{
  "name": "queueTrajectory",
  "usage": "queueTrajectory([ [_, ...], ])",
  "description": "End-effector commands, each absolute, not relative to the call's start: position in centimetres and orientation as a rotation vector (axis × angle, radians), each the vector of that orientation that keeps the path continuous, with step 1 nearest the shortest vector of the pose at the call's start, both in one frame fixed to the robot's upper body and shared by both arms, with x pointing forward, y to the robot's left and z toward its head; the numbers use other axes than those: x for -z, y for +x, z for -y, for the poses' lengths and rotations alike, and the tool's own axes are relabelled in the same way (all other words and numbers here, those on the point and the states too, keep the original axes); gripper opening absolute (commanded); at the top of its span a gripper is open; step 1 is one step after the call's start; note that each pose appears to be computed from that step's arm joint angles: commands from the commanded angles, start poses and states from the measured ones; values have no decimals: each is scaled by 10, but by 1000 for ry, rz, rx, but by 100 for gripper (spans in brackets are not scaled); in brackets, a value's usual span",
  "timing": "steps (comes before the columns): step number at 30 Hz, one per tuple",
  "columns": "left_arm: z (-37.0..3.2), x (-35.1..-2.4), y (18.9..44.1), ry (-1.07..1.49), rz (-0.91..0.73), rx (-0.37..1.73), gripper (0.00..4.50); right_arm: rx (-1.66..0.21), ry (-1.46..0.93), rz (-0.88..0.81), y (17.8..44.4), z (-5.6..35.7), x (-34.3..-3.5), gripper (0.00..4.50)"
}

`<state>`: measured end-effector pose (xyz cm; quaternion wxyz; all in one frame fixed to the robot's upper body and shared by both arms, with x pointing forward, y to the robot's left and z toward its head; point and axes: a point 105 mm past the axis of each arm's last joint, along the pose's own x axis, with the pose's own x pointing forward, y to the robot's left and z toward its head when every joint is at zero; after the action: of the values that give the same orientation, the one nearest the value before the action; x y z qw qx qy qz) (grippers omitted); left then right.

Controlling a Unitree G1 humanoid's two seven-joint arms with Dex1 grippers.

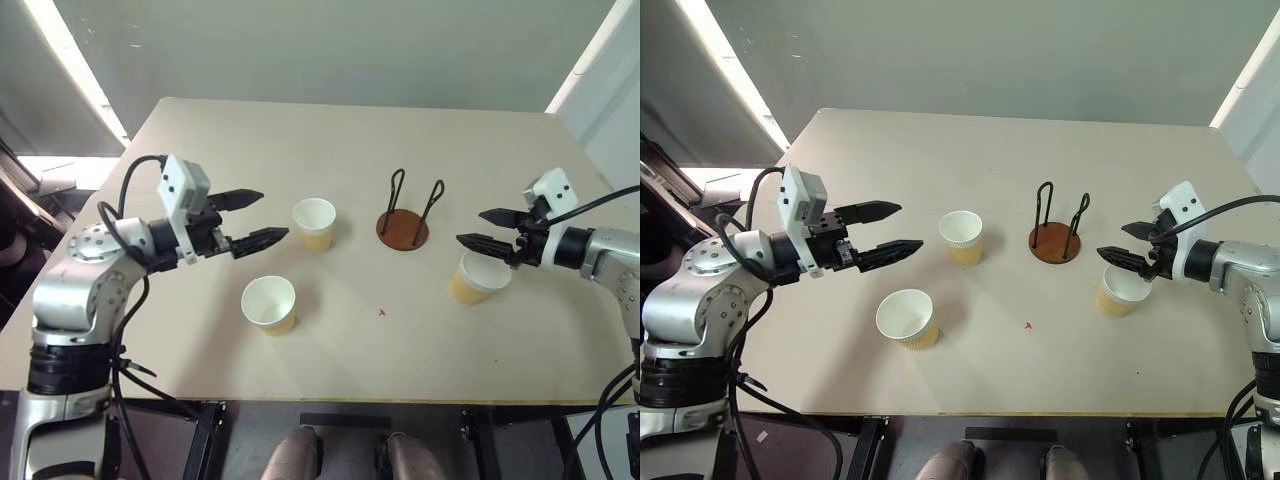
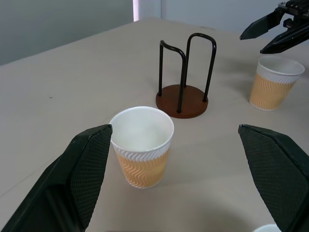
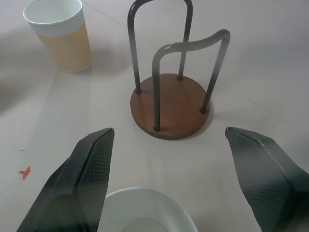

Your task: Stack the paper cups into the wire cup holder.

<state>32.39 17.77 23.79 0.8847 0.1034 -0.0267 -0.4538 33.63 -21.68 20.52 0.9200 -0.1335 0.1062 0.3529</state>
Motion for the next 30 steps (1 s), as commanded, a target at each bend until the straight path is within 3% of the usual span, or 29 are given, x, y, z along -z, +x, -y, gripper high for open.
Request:
queueTrajectory([
  [1,-174,-248,323,241,109,951,450,-717,-306,-159,335,218,-224,380],
  [23,-158,-256,332,263,129,1041,450,-794,-251,-195,335,199,-230,380],
  [30,-158,-257,333,270,133,1047,450,-794,-226,-261,359,184,-212,380],
])
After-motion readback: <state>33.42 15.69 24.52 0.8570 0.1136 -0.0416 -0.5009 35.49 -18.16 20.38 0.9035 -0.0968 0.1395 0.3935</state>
